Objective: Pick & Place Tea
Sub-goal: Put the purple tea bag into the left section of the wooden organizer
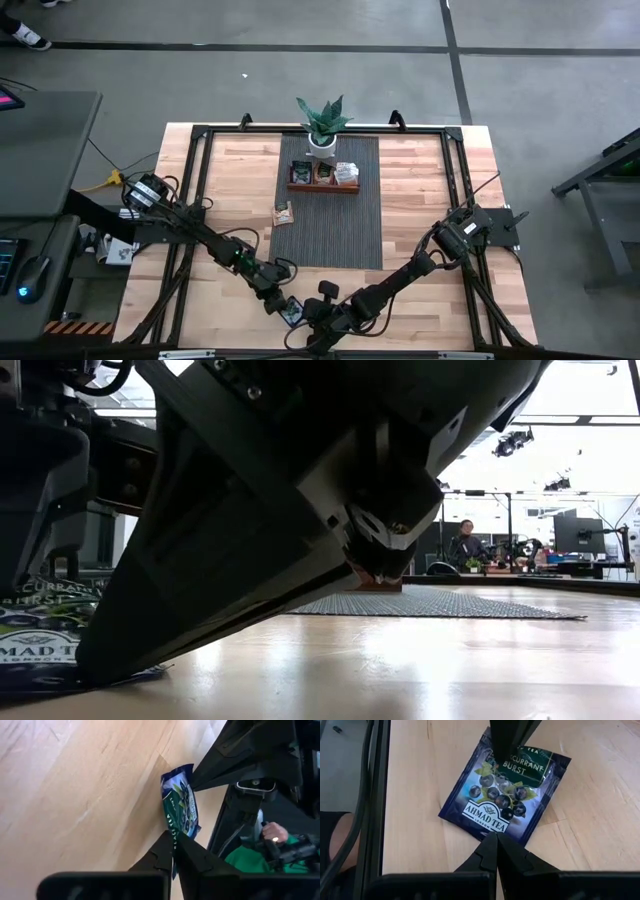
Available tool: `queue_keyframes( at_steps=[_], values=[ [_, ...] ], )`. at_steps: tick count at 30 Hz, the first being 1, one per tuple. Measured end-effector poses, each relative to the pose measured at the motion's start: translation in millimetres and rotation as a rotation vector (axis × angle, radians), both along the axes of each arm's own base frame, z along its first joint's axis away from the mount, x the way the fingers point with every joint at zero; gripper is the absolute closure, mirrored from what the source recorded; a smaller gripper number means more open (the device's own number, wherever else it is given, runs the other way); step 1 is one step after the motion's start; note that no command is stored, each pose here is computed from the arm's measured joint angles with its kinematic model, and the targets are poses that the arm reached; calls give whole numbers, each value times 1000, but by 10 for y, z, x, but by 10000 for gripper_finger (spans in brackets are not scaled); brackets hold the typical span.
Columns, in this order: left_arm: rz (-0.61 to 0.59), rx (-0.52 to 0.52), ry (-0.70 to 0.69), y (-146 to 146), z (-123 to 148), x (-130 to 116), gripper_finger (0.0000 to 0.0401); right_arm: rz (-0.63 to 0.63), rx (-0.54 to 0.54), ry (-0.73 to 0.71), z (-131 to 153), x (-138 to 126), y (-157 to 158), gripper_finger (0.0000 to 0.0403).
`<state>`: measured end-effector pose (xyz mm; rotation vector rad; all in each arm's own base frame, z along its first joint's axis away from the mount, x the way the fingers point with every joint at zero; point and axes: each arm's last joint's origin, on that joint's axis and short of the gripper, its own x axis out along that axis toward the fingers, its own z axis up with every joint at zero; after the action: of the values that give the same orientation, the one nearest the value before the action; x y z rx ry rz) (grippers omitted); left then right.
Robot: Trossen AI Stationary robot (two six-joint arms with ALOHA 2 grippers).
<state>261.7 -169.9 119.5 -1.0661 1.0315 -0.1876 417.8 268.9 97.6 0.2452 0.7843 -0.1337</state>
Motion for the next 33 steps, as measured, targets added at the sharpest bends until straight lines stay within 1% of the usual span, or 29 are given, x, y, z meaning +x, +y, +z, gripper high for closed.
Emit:
queue_keyframes(
  at_steps=[8,16,21,25,28,30,33],
  values=[
    [-32,34,-31,2,-1,-2,400,16,-7,-12,40,4,31,403],
    [-36,44,-43,2,3,1,401,46,-136,-70,308,-56,86,403],
    [-71,53,-56,0,5,-1,401,5,-218,-89,556,-190,114,403],
    [-125,39,-70,46,20,25,401,-53,-271,-63,638,-330,124,403],
    [-155,43,-109,113,111,44,401,-100,-282,-47,675,-407,122,403],
    [-161,73,-121,182,194,59,401,-125,-287,-21,650,-451,114,403],
    [-183,154,-113,327,343,69,401,-168,-271,10,618,-491,90,403]
  ],
)
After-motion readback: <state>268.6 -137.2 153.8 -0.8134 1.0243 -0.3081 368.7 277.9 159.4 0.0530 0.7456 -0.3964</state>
